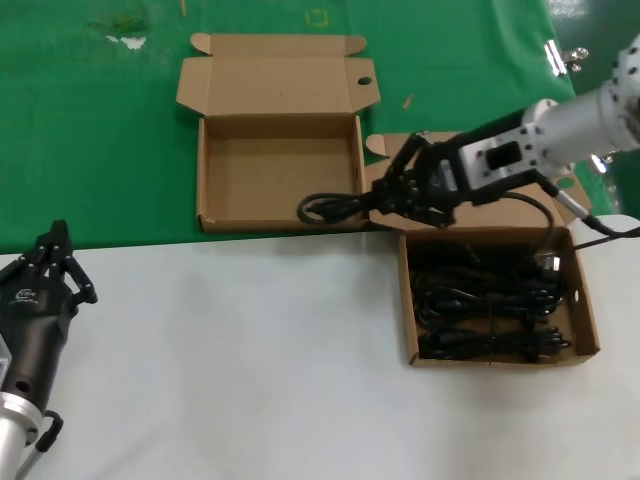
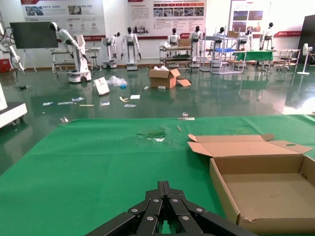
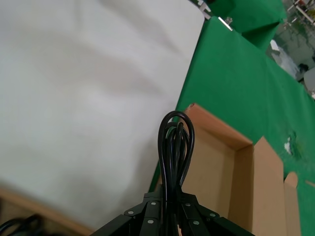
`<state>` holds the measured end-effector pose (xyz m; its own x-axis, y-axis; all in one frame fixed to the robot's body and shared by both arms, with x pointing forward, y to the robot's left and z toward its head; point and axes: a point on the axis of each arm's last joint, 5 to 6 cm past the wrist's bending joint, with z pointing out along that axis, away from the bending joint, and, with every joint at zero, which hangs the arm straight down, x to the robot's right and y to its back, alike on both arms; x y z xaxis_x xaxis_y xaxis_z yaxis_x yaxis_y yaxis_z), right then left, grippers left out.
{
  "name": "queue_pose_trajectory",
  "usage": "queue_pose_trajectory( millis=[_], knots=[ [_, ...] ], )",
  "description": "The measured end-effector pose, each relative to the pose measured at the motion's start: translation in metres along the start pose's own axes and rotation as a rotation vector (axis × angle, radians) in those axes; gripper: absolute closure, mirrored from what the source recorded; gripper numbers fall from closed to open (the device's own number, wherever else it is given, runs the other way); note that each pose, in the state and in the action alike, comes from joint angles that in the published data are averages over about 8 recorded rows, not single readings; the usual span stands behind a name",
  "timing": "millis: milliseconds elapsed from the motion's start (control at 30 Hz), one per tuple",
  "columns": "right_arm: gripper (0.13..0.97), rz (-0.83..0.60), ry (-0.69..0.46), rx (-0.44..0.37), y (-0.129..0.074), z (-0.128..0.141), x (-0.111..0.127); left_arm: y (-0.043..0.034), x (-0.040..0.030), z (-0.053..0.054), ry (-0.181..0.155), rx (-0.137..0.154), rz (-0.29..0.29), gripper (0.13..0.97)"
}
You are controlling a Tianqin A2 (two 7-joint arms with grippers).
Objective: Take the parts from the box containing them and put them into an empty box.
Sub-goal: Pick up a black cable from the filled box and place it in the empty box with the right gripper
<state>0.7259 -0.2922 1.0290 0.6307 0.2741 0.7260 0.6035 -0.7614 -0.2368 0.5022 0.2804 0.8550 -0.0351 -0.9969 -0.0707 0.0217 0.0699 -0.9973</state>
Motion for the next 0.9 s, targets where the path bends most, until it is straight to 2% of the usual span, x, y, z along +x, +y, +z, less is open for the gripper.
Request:
queue_pose_trajectory(
  millis=[233, 467, 900],
  knots=[
    [0.924, -0.031, 0.036, 0.010, -0.011, 0.035, 0.022, 0.0000, 0.0000, 0.000, 0.000, 0.000, 0.000, 0.957],
    [0.924, -0.064, 0.083, -0.013, -0.030, 0.064, 0.038, 0.0000, 0.0000, 0.000, 0.000, 0.000, 0.000, 0.957],
    [0.924, -0.085, 0.165, -0.103, -0.057, 0.101, 0.044, 0.0000, 0.0000, 0.000, 0.000, 0.000, 0.000, 0.957]
  ],
)
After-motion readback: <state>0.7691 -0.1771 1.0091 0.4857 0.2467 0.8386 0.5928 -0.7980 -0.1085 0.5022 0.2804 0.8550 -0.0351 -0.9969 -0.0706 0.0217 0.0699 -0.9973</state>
